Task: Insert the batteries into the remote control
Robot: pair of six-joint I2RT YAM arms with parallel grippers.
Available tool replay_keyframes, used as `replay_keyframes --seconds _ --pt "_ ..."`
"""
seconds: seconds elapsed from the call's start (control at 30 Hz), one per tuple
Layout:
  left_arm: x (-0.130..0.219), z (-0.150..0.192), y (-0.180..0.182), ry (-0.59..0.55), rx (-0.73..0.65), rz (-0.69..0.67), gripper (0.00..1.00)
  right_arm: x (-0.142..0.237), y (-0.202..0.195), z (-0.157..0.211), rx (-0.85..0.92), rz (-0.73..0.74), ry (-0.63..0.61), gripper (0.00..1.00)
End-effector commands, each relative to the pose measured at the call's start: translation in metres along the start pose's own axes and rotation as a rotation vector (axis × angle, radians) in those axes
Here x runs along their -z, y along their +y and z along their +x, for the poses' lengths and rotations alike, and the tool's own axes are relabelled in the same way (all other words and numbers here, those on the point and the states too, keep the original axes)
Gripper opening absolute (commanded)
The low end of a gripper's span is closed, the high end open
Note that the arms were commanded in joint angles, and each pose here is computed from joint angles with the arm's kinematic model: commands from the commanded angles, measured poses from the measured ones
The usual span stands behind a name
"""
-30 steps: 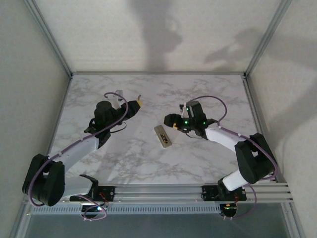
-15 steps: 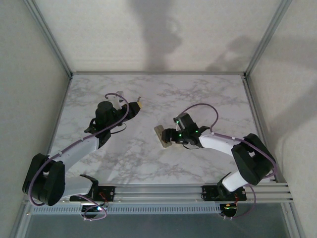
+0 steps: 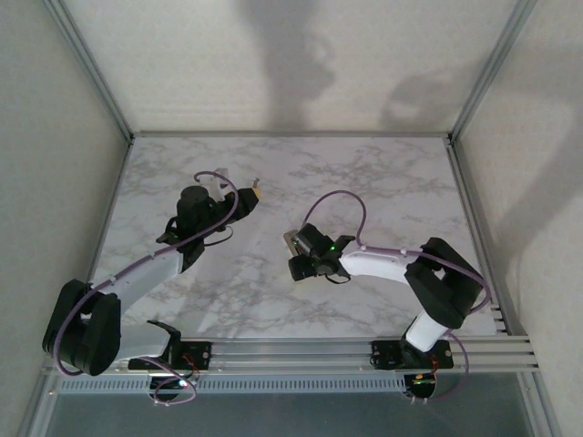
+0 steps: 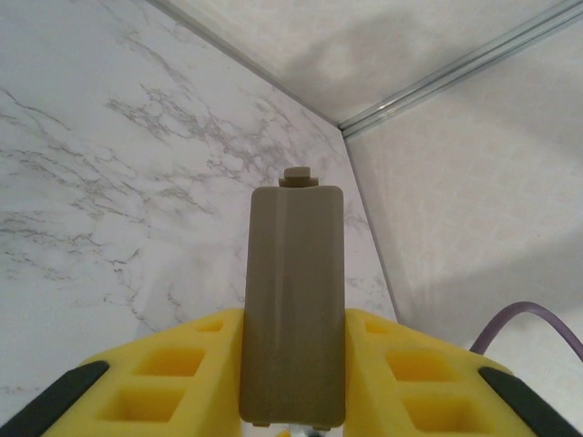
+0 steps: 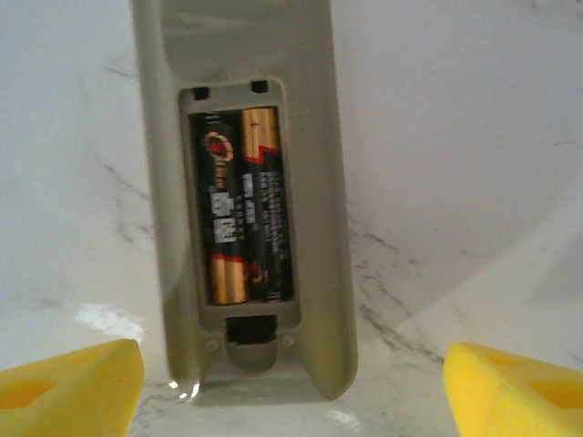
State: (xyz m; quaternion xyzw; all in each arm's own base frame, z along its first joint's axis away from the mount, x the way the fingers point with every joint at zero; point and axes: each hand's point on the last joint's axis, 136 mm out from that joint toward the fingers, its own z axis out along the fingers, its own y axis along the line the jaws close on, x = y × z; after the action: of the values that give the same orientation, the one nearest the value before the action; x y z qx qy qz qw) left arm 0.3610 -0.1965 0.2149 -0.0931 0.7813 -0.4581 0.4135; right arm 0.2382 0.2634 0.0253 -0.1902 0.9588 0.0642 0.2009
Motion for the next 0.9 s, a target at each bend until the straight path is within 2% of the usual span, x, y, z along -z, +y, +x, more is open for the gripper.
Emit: replay_keyframes --seconds 0.0,0.23,0.43,0.63,0.87 --pt "-0.002 -0.001 -0.008 0.000 -0.027 0.020 0.29 -0.002 -0.023 -0.002 0.039 0.156 0.008 0.86" --pt "-0.002 -0.001 -0.008 0.002 -0.032 0.018 0.29 0.015 -0.061 -0.014 0.015 0.317 -0.034 0.86" --pt "-0.005 0.001 -0.008 0.011 -0.031 0.023 0.29 0.010 -0.081 -0.032 -0.032 0.339 -0.044 0.86" --pt "-0.009 0.009 -0.008 0.033 -0.079 -0.006 0.28 0.001 -0.083 -0.061 -0.065 0.305 -0.075 0.86" --pt "-0.025 0.039 0.000 0.102 -0.229 -0.138 0.29 0.009 -0.089 -0.077 -0.148 0.206 -0.123 0.86"
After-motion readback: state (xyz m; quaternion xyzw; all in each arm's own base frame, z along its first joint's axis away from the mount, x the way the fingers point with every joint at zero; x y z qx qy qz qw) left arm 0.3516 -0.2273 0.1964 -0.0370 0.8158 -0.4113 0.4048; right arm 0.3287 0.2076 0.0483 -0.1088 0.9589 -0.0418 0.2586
